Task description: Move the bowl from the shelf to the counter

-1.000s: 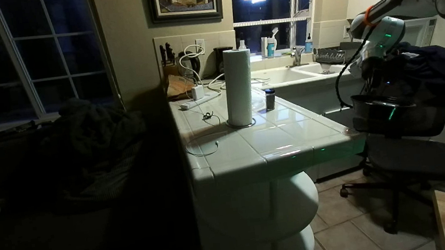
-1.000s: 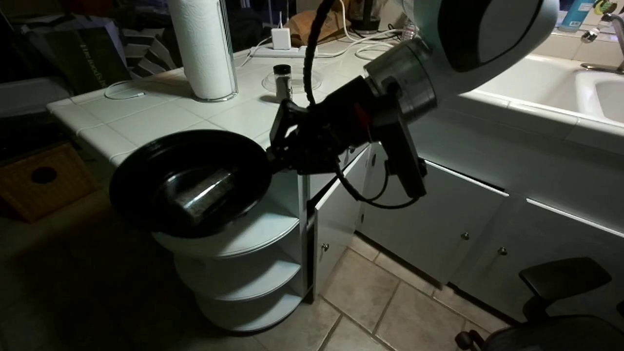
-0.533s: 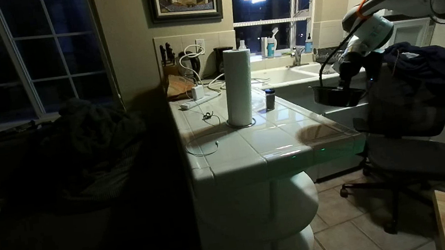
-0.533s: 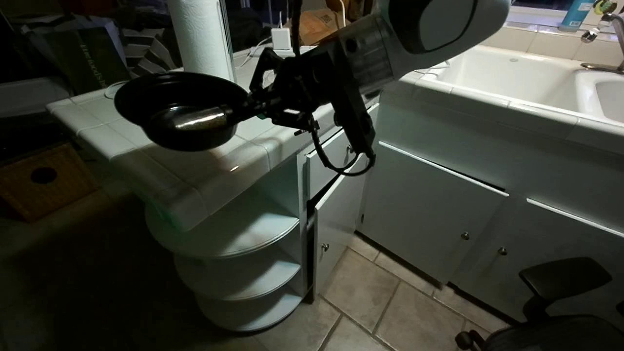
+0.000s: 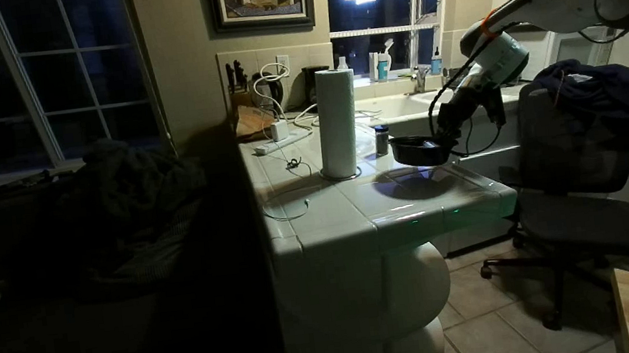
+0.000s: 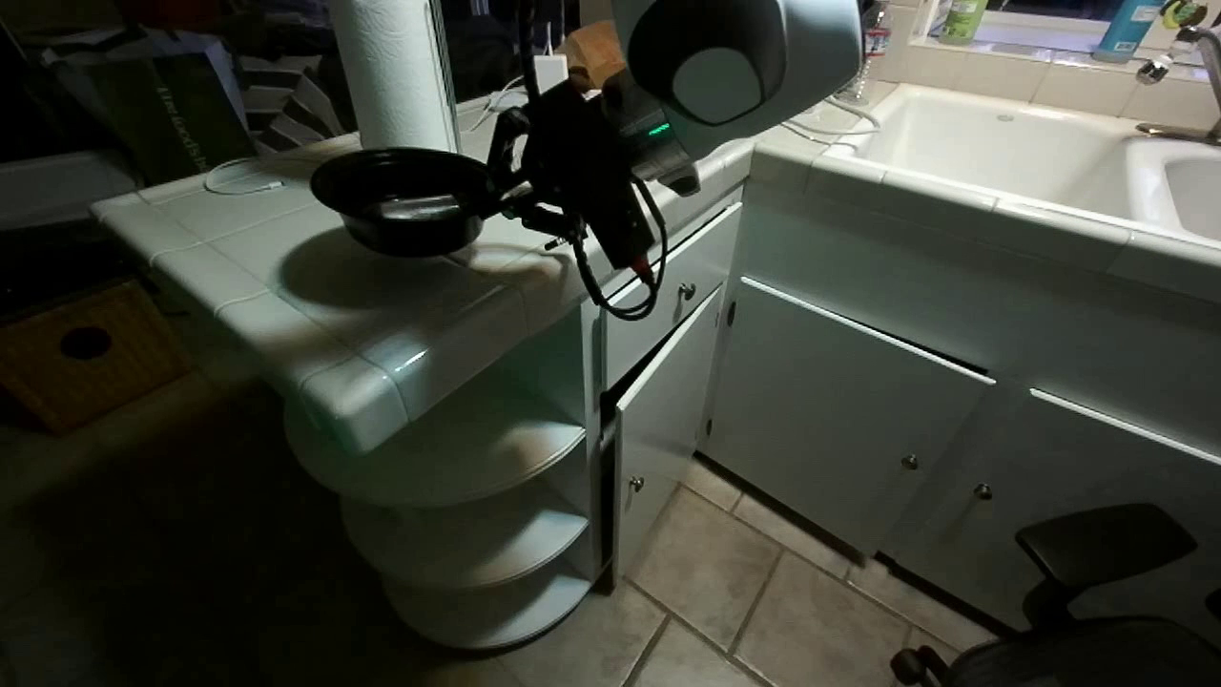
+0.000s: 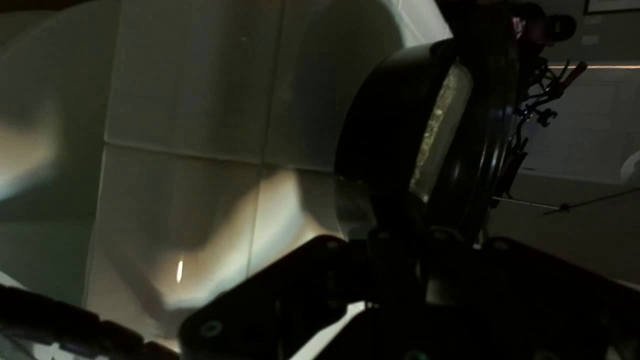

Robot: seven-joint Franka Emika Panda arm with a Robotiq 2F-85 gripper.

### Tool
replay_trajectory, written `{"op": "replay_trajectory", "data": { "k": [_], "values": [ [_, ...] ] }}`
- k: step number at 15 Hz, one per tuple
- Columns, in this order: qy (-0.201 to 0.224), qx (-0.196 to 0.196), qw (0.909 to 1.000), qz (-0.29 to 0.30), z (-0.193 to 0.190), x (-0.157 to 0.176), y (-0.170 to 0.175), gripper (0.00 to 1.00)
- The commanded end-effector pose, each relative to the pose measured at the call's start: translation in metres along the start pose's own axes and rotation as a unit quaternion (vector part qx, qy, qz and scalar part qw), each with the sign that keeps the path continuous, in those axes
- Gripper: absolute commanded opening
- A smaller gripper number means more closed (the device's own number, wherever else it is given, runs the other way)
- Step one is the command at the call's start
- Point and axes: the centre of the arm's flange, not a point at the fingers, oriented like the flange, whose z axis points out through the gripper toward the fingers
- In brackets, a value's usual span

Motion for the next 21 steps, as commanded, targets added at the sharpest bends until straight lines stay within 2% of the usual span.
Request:
{"op": "replay_trajectory", "data": {
  "k": [1,3,5,6,8,12,14,16,18,21],
  "values": [
    [0.045,-0.030,0.9985,0.011,0.021,-0.003,-0.002,0.02],
    [0.060,-0.053,0.9967,0.009,0.025,-0.001,0.002,0.02],
    [0.065,-0.061,0.9960,0.006,0.026,-0.003,0.001,0.02],
    [0.062,-0.059,0.9964,-0.001,0.026,-0.006,-0.004,0.32],
    [0.058,-0.059,0.9965,-0.013,0.023,-0.015,-0.016,0.40],
    [0.068,-0.088,0.9922,-0.055,0.013,-0.041,-0.049,0.71],
    [0.083,-0.130,0.9846,-0.083,0.005,-0.053,-0.065,0.86],
    [0.091,-0.188,0.9744,-0.083,-0.003,-0.066,-0.082,1.00],
    [0.096,-0.246,0.9609,-0.085,-0.010,-0.078,-0.103,1.00],
    [0.098,-0.329,0.9345,-0.093,-0.011,-0.099,-0.140,1.00]
  ]
}}
